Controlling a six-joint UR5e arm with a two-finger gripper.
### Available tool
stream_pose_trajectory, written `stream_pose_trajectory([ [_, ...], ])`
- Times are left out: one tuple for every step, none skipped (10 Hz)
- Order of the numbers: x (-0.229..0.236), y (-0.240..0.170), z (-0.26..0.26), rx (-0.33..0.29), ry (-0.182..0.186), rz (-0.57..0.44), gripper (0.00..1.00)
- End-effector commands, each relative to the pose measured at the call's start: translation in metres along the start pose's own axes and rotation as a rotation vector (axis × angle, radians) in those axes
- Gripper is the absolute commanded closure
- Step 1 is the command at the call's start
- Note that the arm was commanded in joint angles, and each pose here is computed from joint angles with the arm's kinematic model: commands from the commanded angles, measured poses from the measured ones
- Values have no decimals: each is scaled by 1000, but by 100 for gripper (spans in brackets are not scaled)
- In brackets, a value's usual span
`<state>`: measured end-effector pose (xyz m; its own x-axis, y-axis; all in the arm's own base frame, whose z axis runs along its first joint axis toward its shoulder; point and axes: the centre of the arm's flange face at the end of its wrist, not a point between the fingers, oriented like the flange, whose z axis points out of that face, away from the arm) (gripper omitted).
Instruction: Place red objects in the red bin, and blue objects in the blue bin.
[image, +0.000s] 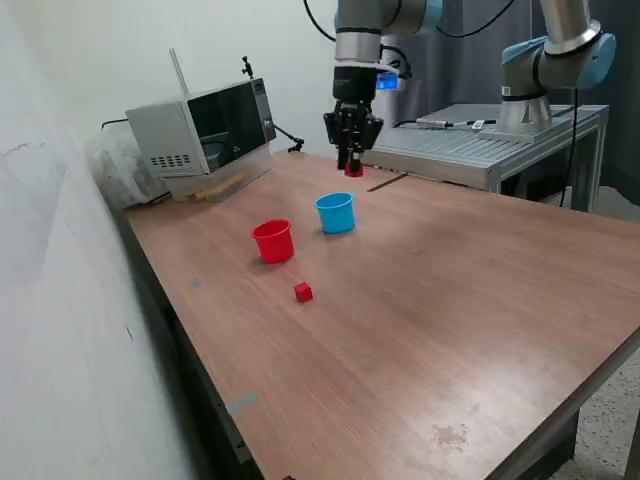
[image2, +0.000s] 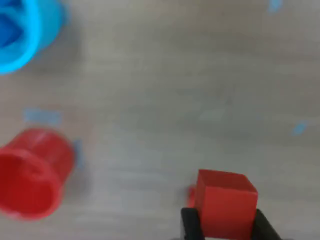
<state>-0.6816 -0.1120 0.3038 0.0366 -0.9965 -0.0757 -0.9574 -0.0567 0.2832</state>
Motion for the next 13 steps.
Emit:
stream_pose_trajectory([
  [-68, 50, 25, -31, -69, 93, 100],
  [-104, 62, 52, -19, -82, 134, 100],
  [-128, 69, 69, -15, -90, 162, 100],
  [-145, 73, 81, -10, -96, 183, 100],
  [-156, 73, 92, 1, -99, 195, 100],
  [-160, 72, 104, 13, -98, 199, 100],
  [-161, 70, 113, 24, -97, 200, 100],
  [-160, 69, 116, 29, -96, 200, 100],
  [-160, 68, 118, 30, -93, 201, 100],
  [-159, 65, 121, 37, -90, 201, 100],
  [-159, 65, 120, 35, -90, 201, 0],
  [-159, 65, 120, 34, -89, 201, 0],
  [-159, 65, 120, 34, -89, 200, 0],
])
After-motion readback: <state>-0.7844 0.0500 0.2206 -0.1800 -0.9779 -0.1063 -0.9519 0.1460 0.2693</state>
